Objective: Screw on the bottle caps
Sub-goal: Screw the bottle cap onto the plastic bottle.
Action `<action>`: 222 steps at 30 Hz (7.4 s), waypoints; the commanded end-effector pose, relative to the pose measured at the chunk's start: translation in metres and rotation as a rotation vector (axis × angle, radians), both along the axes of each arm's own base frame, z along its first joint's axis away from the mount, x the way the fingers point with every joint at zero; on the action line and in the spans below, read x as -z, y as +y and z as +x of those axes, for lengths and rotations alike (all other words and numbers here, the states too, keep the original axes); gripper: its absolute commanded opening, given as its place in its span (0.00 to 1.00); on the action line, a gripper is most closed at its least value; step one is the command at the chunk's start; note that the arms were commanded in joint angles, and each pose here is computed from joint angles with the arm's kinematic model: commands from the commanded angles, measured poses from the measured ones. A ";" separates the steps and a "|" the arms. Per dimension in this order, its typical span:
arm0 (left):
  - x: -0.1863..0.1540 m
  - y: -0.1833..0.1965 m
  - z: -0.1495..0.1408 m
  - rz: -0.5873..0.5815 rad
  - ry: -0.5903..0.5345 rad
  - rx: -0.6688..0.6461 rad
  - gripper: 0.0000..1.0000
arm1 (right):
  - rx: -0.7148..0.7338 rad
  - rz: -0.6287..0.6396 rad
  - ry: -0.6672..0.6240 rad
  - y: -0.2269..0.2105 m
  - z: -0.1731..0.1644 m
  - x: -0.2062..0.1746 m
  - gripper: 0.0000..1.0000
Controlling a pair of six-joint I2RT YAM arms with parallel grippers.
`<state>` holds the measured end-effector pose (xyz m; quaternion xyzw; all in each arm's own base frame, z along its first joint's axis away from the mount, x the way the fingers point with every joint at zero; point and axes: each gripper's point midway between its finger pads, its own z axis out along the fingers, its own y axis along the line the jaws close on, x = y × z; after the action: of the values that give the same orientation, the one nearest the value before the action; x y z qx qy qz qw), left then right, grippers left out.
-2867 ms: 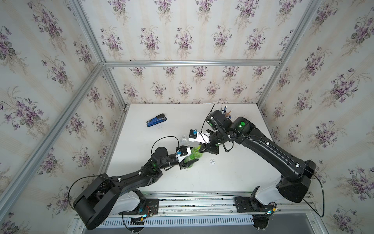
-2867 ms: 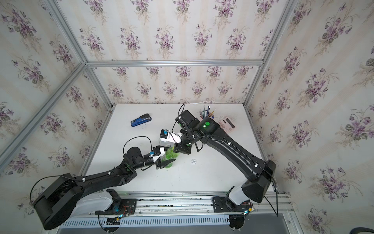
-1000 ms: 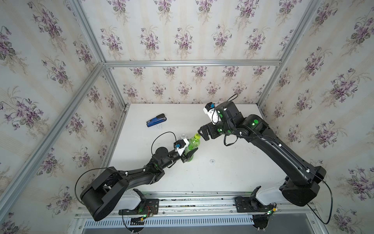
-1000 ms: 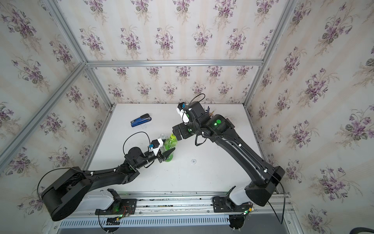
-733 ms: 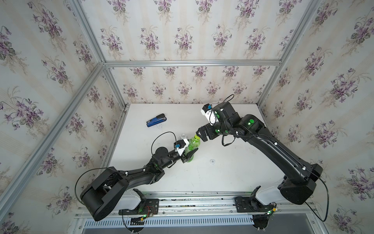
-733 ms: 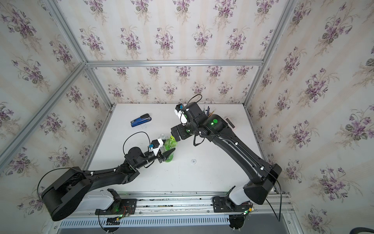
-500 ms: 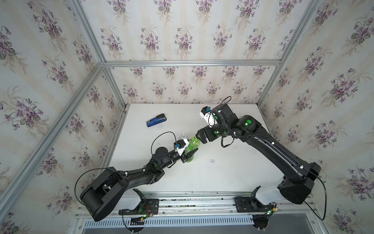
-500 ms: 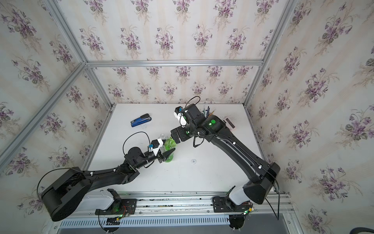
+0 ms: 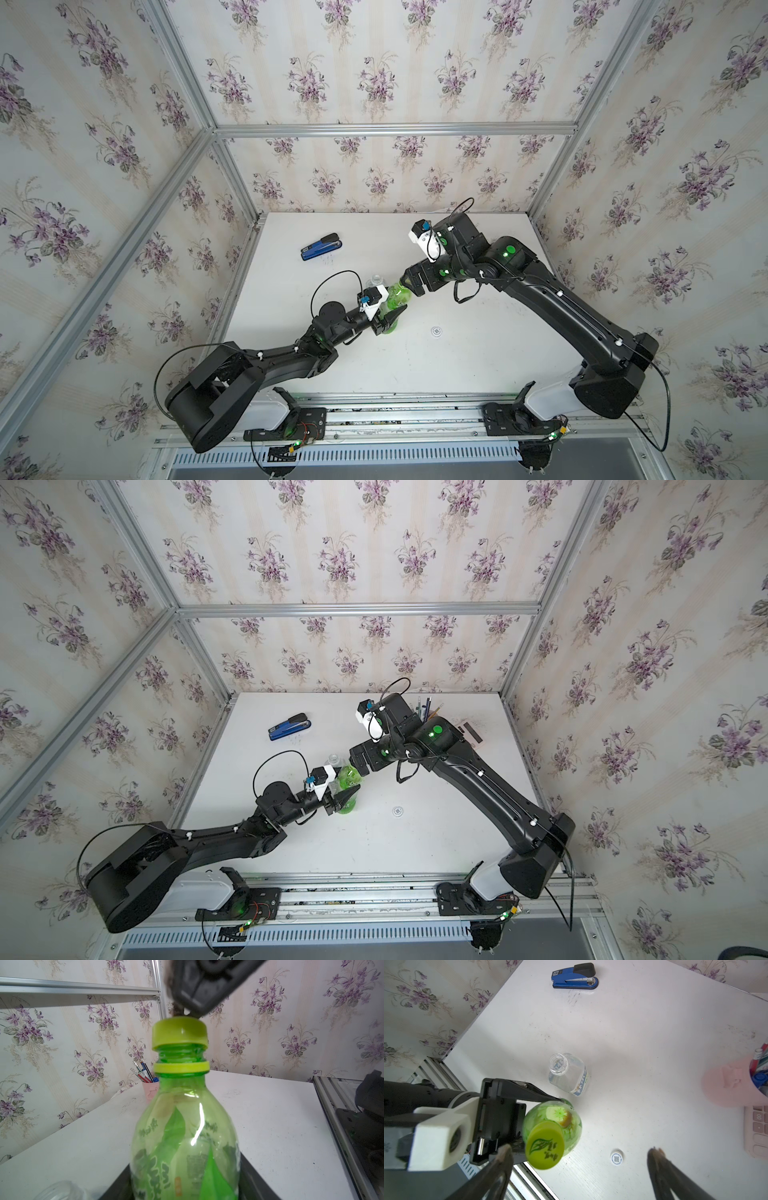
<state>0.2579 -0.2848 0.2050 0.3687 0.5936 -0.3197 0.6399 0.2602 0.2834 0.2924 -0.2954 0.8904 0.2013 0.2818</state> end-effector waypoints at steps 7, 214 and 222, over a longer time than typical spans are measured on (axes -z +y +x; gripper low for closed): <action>-0.016 0.001 0.002 -0.056 -0.033 -0.008 0.61 | 0.163 0.348 -0.058 -0.015 0.018 -0.057 1.00; 0.000 0.004 -0.032 0.195 -0.144 0.230 0.62 | -0.935 -0.152 -0.648 -0.007 -0.049 -0.029 1.00; 0.001 0.004 -0.031 0.197 -0.136 0.230 0.63 | -1.086 -0.231 -0.540 -0.007 -0.057 0.006 0.63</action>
<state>0.2272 -0.2794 0.1999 0.5113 0.5402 -0.3051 0.5947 0.2134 0.2804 0.2944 -0.7524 0.5459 0.1355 0.3429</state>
